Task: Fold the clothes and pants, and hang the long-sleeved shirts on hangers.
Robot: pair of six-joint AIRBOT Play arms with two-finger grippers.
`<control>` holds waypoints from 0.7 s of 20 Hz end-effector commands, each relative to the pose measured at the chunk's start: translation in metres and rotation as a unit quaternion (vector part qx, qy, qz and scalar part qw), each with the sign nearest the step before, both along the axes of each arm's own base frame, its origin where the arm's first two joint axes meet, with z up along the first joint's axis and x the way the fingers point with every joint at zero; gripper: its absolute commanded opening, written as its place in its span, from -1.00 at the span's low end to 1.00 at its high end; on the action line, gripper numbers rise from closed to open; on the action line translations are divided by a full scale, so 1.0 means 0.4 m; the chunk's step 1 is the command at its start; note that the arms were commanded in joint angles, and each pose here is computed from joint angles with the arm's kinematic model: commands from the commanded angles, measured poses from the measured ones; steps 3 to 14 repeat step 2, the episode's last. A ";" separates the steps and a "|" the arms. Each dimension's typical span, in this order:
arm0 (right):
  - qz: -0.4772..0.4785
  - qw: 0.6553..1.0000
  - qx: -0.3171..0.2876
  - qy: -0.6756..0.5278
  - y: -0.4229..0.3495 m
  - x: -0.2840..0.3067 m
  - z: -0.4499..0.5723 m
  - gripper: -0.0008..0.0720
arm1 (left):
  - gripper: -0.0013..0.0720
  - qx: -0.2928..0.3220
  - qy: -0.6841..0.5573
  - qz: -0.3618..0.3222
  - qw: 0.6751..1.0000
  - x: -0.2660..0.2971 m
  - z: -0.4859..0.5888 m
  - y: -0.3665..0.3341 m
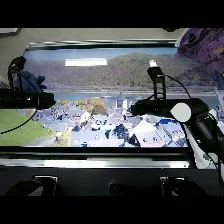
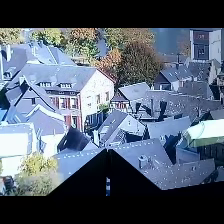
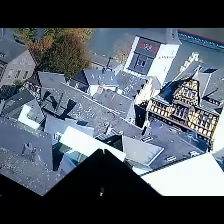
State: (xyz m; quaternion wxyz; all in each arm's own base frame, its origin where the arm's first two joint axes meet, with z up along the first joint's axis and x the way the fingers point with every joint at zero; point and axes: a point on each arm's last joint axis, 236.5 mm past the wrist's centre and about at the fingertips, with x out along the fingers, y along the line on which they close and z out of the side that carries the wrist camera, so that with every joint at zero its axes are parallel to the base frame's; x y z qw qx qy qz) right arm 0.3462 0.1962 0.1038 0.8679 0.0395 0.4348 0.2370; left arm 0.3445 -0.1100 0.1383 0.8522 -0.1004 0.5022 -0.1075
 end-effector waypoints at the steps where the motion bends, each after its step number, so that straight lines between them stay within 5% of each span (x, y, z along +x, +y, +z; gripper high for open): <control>1: 0.001 1.000 0.000 -0.001 0.001 0.000 0.002 -0.88 | -0.90 0.000 0.000 0.000 1.000 0.000 0.000 0.000; 14: 0.001 1.000 0.000 -0.001 0.001 0.000 0.002 -0.88 | -0.90 0.000 0.000 0.000 1.000 0.000 0.000 0.000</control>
